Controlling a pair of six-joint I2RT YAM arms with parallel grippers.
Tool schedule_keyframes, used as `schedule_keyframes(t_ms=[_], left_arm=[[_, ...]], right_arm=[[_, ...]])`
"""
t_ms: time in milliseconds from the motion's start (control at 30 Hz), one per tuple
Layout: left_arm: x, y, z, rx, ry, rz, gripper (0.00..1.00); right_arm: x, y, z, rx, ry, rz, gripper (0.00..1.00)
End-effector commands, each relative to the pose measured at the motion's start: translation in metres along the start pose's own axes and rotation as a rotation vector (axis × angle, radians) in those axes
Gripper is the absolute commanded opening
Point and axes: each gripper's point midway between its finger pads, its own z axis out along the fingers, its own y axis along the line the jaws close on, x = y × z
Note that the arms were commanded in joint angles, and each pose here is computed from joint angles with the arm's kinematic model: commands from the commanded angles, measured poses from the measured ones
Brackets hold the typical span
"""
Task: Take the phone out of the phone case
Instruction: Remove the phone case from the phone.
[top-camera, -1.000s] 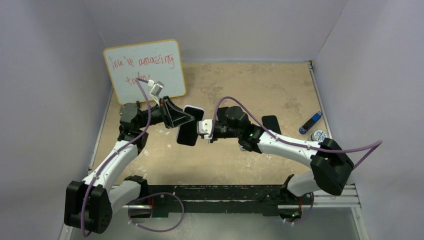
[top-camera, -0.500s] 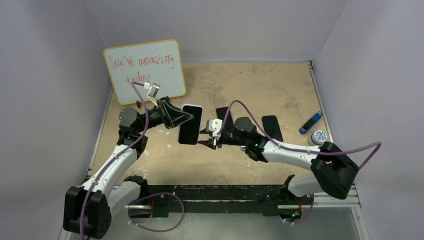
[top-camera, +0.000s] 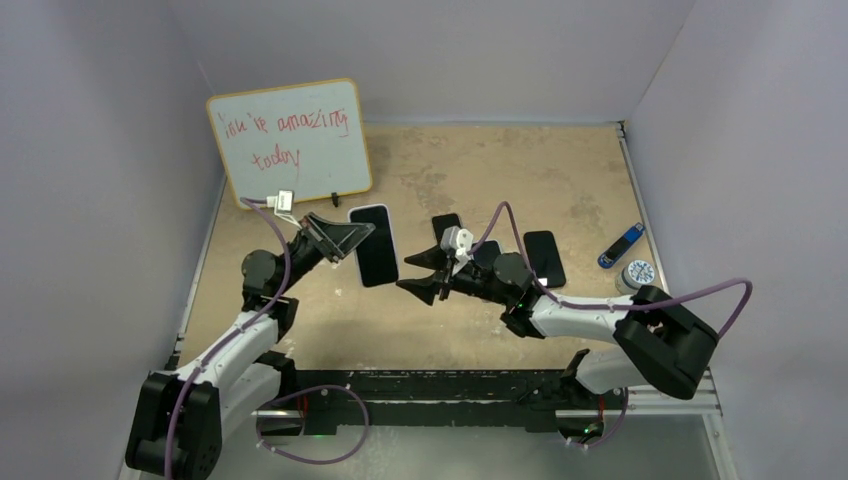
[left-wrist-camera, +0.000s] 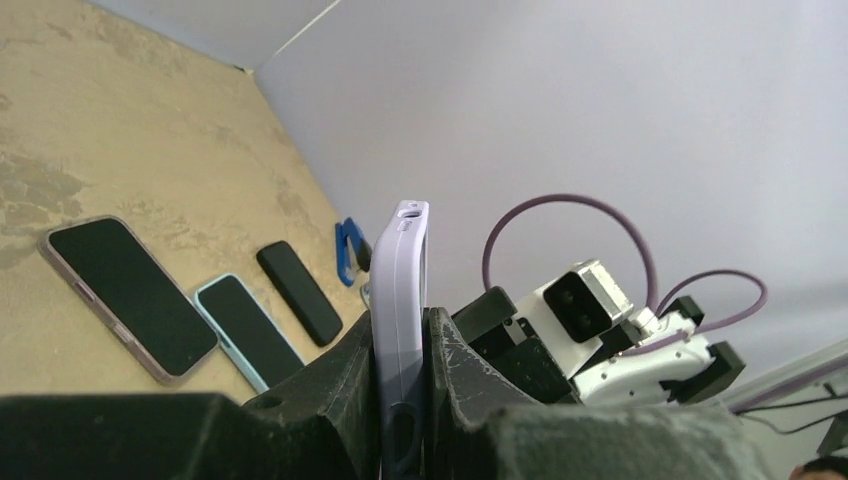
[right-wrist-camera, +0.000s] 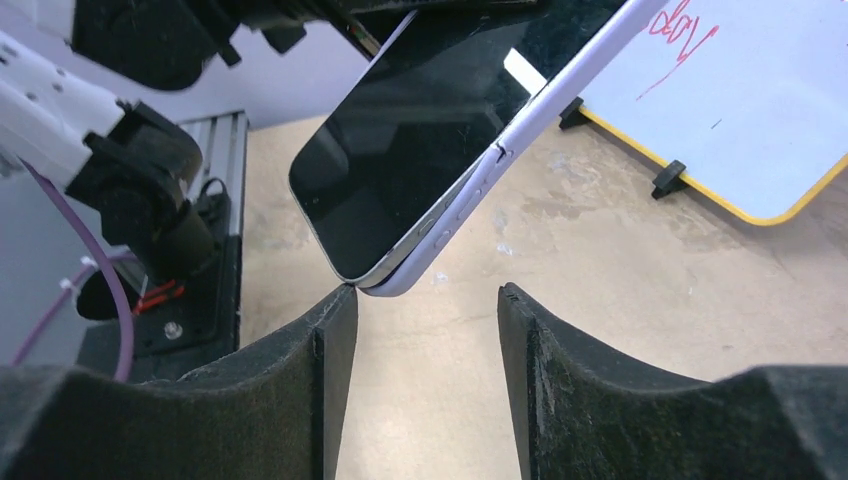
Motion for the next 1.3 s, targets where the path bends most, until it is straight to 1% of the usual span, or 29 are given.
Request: schedule_keyframes(t_ms=[0,167,300,400,467,800,967,1033,1267], left_arm=[[-0.031,-0.033,-0.003,0.114,-0.176,-0.001,0.0],[-0.034,-0.036,-0.005,0.126,-0.202,-0.017,0.0],[-0.031,-0.042,-0.006,0.161,-0.187,-0.035,0.0],[-0.028,-0.046,-0.008,0.188,-0.171,-0.051,0.0],[-0.026,-0.047,-0.009,0.197,-0.171,-0.061,0.0],[-0.029,-0.04,-0.011,0.149,-0.201,-0.043,0.0],[-0.03,-0.038,-0.011,0.138,-0.206,-0.045,0.0],[-0.03,-0.039,-0.011,0.141,-0.208,-0.046,0.0],[-0.031,-0.042,-0.012,0.155,-0.207,-0.045,0.0]], right_arm=[[-0.052,0.002,0.004,0.004,-0.207,0.054,0.56],[-0.059,0.006,0.006,-0.022,-0.232,0.084,0.57],[-0.057,-0.003,0.009,0.028,-0.228,0.108,0.56],[-0.047,-0.004,0.008,0.031,-0.208,0.131,0.55],[-0.048,-0.004,0.005,0.038,-0.225,0.135,0.54],[-0.057,-0.002,-0.006,0.052,-0.258,0.118,0.53],[-0.054,-0.015,-0.01,0.135,-0.266,0.135,0.51],[-0.052,-0.017,-0.009,0.143,-0.258,0.14,0.51],[-0.057,-0.012,-0.005,0.106,-0.28,0.154,0.5]])
